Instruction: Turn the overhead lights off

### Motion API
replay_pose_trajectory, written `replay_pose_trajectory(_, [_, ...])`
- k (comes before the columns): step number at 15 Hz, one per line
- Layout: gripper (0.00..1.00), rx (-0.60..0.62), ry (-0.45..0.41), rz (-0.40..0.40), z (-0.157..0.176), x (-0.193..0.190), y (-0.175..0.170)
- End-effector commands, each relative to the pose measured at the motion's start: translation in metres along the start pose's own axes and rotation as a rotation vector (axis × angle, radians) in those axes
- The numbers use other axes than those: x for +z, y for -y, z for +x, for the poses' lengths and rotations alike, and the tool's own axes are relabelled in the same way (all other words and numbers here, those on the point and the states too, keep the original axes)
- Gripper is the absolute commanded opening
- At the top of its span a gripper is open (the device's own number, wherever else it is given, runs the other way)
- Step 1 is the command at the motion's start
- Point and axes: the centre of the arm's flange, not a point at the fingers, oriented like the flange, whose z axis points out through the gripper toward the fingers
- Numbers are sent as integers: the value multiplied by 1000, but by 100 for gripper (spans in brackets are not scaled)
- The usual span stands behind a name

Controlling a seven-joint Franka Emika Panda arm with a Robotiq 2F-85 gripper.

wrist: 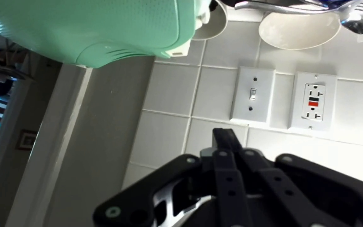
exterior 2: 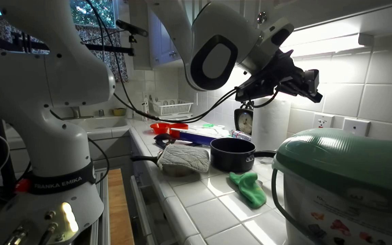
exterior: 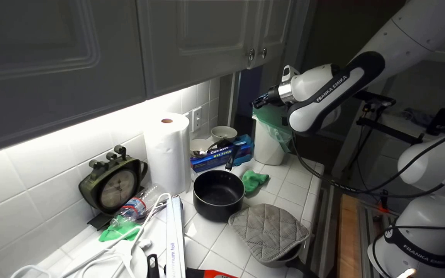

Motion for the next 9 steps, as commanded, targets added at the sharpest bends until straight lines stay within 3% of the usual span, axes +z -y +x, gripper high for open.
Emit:
replay_pose_trajectory(1, [0,68,-21,-14,-1,60,27])
replay_pose_trajectory(9, [0,107,-102,92,3,85,40])
